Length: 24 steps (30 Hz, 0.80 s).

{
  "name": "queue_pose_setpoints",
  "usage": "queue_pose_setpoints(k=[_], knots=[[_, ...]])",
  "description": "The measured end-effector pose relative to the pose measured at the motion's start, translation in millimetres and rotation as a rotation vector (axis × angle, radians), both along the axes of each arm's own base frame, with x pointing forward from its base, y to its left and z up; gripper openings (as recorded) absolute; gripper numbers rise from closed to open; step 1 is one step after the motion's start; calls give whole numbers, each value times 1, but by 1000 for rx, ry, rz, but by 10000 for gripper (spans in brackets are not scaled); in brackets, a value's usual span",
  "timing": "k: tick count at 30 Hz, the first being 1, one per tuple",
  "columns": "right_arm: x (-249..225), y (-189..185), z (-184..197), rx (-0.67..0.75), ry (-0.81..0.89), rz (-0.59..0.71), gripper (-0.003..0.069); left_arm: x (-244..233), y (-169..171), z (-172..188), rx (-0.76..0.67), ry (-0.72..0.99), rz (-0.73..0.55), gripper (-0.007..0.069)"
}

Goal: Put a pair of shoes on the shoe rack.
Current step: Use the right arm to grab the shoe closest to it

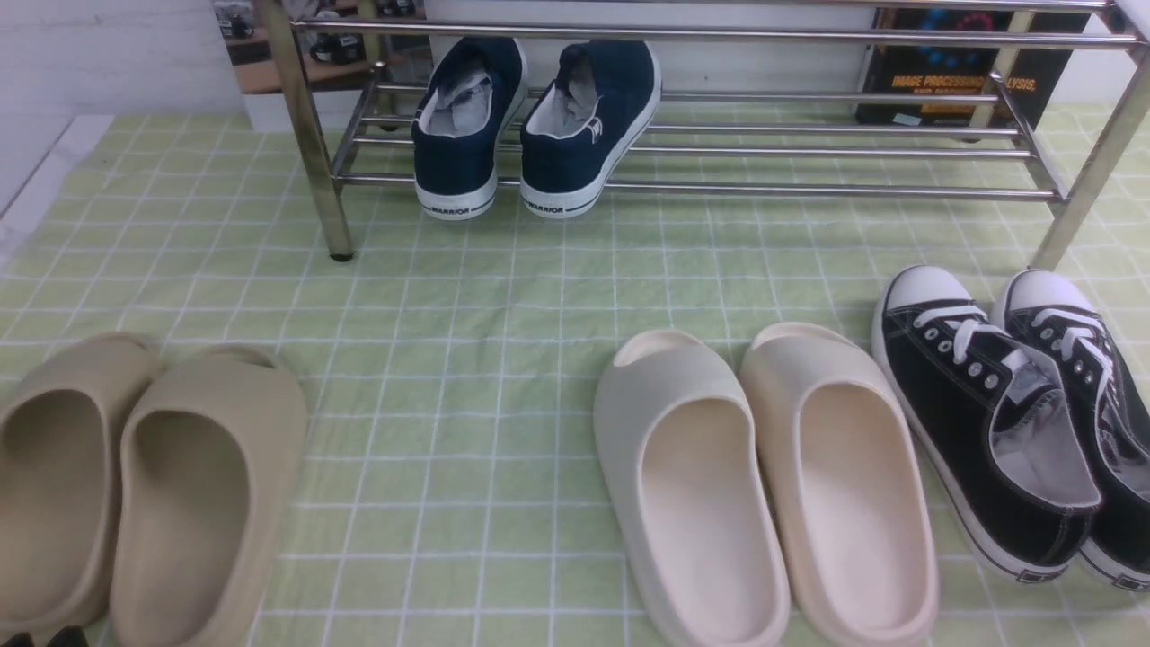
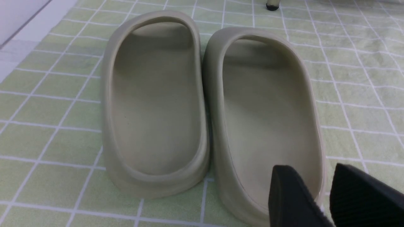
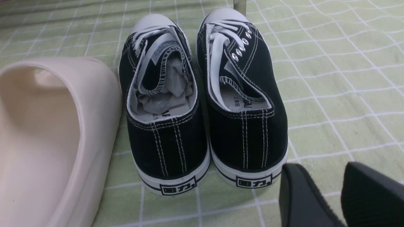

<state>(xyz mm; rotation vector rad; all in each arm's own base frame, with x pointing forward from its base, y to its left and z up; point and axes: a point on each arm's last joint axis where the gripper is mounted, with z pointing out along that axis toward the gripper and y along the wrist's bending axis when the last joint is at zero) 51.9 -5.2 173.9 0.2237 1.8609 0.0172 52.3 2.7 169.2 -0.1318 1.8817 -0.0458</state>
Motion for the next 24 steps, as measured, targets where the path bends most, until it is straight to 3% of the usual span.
queue_pose_setpoints(k=[24], knots=[[0,-1,0,-16,2,-1,239,0,0,0,0,0,0,236]])
